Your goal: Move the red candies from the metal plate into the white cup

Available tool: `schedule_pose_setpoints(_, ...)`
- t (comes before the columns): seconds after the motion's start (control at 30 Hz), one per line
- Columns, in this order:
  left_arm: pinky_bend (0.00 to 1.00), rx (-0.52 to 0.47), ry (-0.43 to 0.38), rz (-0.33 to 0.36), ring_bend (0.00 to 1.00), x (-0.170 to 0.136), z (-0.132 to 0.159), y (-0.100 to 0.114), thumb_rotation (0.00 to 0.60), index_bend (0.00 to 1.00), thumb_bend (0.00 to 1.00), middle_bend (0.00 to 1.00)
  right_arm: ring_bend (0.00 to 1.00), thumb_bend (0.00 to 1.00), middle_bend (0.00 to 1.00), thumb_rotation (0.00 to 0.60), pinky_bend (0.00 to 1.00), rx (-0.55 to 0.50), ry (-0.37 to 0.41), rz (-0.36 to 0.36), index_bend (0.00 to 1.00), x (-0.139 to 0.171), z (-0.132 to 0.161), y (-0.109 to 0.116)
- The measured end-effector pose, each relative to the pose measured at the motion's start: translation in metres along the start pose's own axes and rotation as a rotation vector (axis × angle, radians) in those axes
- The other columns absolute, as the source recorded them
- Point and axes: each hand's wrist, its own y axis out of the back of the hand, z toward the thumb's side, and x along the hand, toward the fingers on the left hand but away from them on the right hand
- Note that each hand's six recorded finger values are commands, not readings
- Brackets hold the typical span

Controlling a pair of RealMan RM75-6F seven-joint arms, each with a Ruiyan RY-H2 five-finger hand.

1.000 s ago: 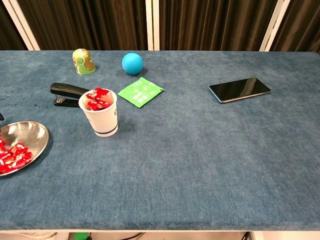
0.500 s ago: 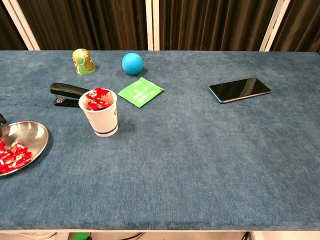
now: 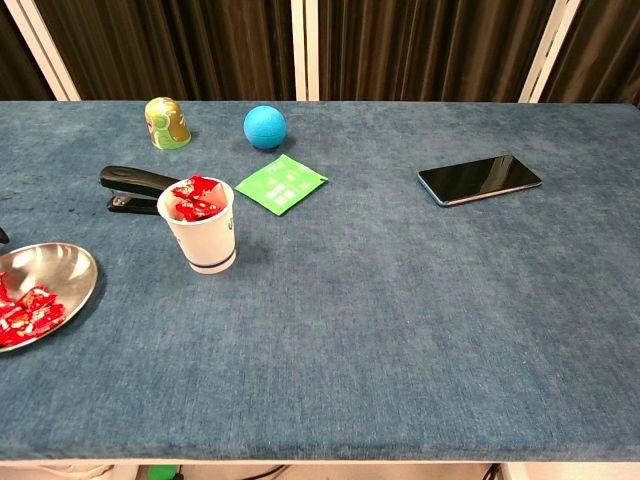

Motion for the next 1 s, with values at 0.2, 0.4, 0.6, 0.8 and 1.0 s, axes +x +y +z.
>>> schedule_pose_setpoints(0.2,0.28,0.009,0.005,0.004,0.07,0.0,-0.001,0.0,0.6,0.45,0.33,0.19,0.0,0.38,0.0,0.6,0.0,0.001,0.002,0.001,0.0,-0.001,0.001,0.0)
schedule_pose_setpoints(0.4,0.28,0.005,-0.001,0.006,0.07,0.001,0.0,0.001,0.6,0.49,0.35,0.2,0.0,0.38,0.0,0.6,0.0,0.002,0.0,0.004,0.0,-0.001,0.001,0.0)
schedule_pose_setpoints(0.6,0.28,-0.012,-0.005,0.007,0.07,0.001,0.002,0.002,0.6,0.52,0.35,0.2,0.0,0.38,0.0,0.6,0.0,0.002,0.002,0.002,0.0,-0.001,0.002,0.001)
schedule_pose_setpoints(0.8,0.28,-0.033,-0.007,0.021,0.07,0.002,0.001,0.005,0.6,0.55,0.35,0.21,0.0,0.38,0.0,0.6,0.0,0.001,0.0,0.004,0.0,-0.001,0.001,0.001)
schedule_pose_setpoints(1.0,0.28,-0.053,-0.015,0.042,0.07,0.002,0.002,0.012,0.6,0.56,0.35,0.21,0.0,0.38,0.0,0.6,0.0,0.001,0.0,0.002,0.0,-0.001,0.001,0.001)
